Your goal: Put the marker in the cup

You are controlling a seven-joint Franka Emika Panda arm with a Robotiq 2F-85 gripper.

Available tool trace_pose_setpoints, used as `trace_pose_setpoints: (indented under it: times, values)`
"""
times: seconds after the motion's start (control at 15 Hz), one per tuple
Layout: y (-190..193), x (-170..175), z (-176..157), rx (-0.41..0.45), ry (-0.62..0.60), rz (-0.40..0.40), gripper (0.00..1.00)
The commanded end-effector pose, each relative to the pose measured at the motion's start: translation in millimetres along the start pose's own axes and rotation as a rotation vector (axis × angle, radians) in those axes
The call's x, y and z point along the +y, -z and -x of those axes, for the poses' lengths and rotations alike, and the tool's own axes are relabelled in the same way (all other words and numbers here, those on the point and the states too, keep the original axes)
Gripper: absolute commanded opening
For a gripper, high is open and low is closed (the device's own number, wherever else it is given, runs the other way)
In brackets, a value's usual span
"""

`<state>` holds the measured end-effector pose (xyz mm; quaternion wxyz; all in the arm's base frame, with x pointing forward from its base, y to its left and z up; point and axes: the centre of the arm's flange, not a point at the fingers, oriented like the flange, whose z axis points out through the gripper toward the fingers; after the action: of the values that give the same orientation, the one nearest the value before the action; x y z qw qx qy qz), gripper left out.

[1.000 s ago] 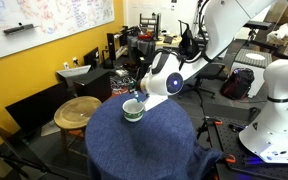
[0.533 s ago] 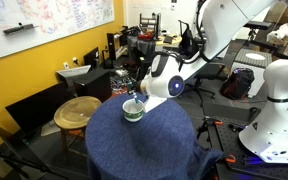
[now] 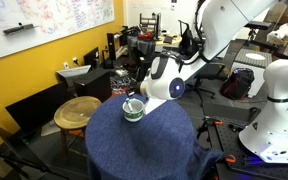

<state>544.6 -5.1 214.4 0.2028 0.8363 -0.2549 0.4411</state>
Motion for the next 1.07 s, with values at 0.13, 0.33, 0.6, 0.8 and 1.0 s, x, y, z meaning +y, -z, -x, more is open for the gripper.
trace_pose_setpoints:
  times: [0.13,0.33,0.6,0.8,1.0]
  values:
    - [-6,-2,-1,0.015,-0.014,-0.017,0.98]
    - [-6,-2,-2,0.016,-0.016,-0.018,1.00]
    - [-5,-2,-3,0.019,-0.019,-0.020,1.00]
    - [3,1,-6,0.026,-0.022,-0.021,1.00]
    - [9,4,-11,0.040,-0.034,-0.030,1.00]
